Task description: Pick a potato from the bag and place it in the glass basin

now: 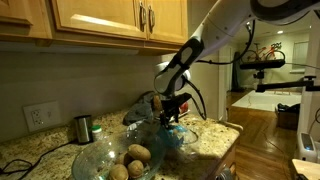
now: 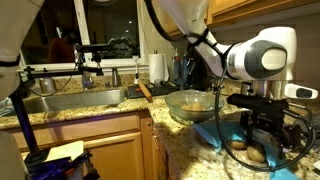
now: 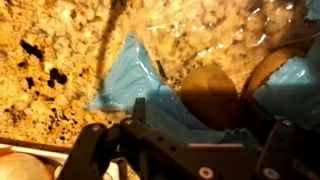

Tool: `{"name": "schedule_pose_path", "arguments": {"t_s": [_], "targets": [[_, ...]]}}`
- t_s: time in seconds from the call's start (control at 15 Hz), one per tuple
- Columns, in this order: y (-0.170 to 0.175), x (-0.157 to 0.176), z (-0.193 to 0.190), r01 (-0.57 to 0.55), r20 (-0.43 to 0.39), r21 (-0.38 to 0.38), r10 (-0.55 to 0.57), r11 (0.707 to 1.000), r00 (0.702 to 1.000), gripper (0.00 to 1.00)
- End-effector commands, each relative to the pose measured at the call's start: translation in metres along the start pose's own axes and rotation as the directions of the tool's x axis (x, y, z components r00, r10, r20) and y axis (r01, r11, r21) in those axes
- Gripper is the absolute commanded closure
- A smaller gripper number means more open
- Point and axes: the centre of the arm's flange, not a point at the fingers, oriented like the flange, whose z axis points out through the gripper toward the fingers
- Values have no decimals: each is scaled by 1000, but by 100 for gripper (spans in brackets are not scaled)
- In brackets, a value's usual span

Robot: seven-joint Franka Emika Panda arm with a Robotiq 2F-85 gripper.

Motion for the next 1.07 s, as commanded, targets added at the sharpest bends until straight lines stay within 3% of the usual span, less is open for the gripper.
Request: {"name": "schedule_pose_path", "arguments": {"t_s": [0.0, 0.13, 0.33, 0.6, 1.0], "targets": [[-2, -4, -7, -36, 22, 2, 36, 999, 999, 28], [-3, -4, -7, -38, 20, 2, 38, 999, 999, 39], [-5, -3, -7, -40, 20, 9, 40, 999, 999, 37], [-4, -2, -5, -37, 24, 9, 37, 999, 999, 24], [-2, -3, -3, -40, 37, 6, 39, 999, 999, 21]]}}
